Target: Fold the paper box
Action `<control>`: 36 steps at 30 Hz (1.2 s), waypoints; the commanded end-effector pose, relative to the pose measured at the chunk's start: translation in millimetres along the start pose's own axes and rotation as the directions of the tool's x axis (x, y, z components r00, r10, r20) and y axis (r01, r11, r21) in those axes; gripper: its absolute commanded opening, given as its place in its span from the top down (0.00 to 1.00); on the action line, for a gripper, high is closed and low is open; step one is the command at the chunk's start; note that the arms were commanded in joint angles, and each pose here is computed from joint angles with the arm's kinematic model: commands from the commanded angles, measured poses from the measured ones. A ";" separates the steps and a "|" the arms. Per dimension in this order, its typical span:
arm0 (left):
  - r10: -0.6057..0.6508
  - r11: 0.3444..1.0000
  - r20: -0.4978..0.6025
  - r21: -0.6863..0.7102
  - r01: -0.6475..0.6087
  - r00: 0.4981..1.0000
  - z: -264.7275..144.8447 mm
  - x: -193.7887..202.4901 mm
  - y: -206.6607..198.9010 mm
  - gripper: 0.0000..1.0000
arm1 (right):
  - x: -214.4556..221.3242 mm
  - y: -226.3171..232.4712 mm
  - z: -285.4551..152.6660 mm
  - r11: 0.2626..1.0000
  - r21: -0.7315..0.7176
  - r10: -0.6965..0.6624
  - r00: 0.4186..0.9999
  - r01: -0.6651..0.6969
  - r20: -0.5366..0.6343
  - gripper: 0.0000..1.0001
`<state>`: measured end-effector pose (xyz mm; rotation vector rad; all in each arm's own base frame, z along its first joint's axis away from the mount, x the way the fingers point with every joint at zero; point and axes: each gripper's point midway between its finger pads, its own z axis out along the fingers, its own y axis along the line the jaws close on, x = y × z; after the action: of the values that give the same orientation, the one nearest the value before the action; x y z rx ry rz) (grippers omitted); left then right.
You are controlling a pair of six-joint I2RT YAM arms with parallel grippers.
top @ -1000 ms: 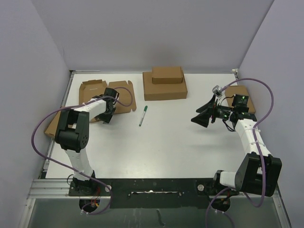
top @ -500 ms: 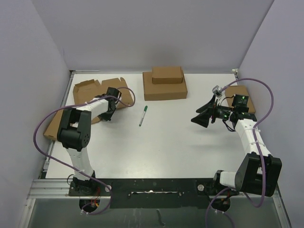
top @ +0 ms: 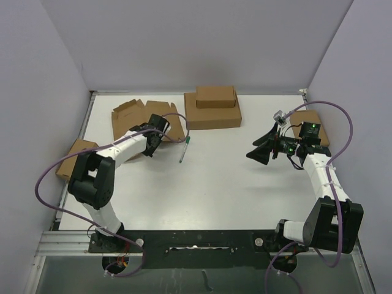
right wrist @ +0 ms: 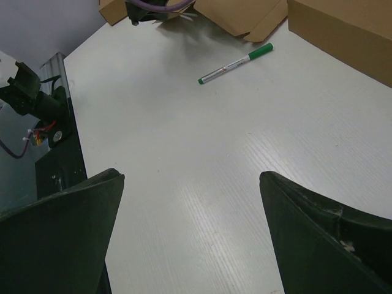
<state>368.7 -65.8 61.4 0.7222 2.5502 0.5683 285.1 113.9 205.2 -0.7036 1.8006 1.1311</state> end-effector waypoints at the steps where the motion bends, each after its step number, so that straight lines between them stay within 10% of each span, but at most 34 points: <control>1: -0.082 0.995 0.073 0.062 0.077 0.994 -49.6 -8.5 -5.4 1.00 | -19.2 5.2 -2.5 0.996 -0.022 -0.081 0.996 0.082 0.031 0.02; 15: -0.168 0.939 -0.031 0.300 0.169 0.985 -115.1 35.4 -90.9 1.00 | -15.6 2.2 -1.1 0.997 -0.023 -0.067 0.997 0.068 0.025 0.02; 36: -0.344 0.670 -0.130 0.660 0.340 0.930 -199.3 34.4 -185.0 1.00 | -7.2 -5.8 2.3 0.999 -0.023 -0.026 1.000 0.026 0.014 0.02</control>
<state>175.8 -211.5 111.1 0.4517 2.8105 -0.3533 288.6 113.2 196.0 -0.6891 1.8225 1.1521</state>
